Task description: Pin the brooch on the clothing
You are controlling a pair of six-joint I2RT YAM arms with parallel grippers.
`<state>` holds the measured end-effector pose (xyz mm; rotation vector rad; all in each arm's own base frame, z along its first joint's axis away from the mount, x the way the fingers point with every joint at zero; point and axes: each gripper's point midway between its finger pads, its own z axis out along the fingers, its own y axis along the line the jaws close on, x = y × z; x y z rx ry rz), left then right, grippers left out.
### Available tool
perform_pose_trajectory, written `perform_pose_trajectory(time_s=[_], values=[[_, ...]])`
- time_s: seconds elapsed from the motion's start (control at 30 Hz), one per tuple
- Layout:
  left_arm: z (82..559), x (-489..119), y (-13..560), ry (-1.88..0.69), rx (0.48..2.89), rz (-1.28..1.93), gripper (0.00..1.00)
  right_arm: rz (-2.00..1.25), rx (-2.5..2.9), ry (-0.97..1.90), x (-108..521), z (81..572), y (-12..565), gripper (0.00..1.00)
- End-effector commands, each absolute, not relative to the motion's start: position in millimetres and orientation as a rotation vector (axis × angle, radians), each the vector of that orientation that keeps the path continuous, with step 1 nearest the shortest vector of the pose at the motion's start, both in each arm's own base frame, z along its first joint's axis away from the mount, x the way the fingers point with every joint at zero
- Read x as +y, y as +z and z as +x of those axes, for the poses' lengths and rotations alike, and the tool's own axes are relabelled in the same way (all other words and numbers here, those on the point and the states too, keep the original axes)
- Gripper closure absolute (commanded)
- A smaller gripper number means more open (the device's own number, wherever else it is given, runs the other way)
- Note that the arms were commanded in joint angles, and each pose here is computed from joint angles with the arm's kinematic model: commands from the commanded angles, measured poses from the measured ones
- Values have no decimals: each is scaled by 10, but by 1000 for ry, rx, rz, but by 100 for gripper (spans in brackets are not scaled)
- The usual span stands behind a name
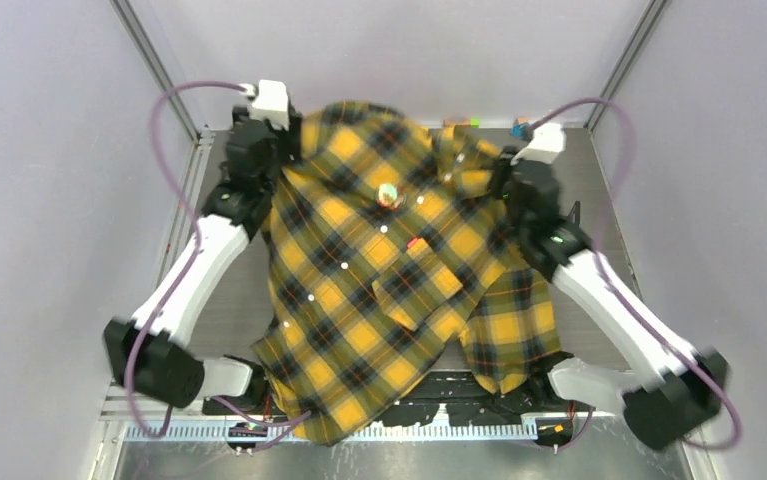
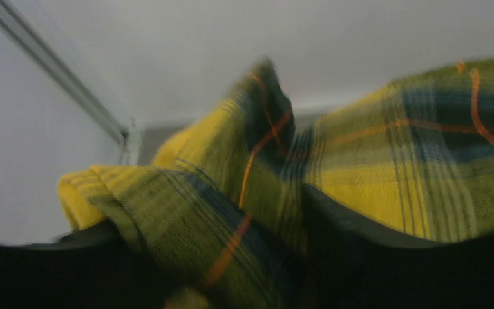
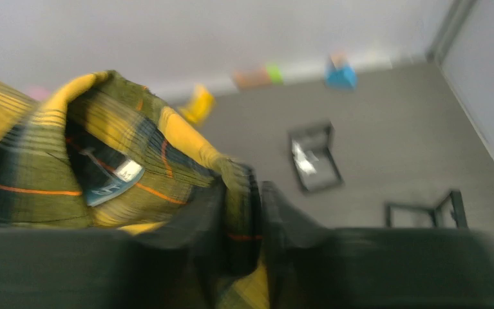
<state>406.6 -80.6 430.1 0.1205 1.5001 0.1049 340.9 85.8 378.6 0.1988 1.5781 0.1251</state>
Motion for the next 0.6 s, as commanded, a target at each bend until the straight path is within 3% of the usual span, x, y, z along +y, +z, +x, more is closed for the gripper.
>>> perform_pose_trajectory(time_s=[0.0,0.03,0.1,0.57], values=[[4306,-664,3245,115,1722,-16,13,366,1750,71,759,3929,2441,46],[4294,-694,3037,100,1783,-16,6,364,1815,81,818,3994,2162,25],[4226,-799,2736,41,1873,9,1,339,1903,88,879,4021,1834,15],[3267,-1379,1830,-570,2107,-177,0,255,2211,323,1222,3418,1329,11]])
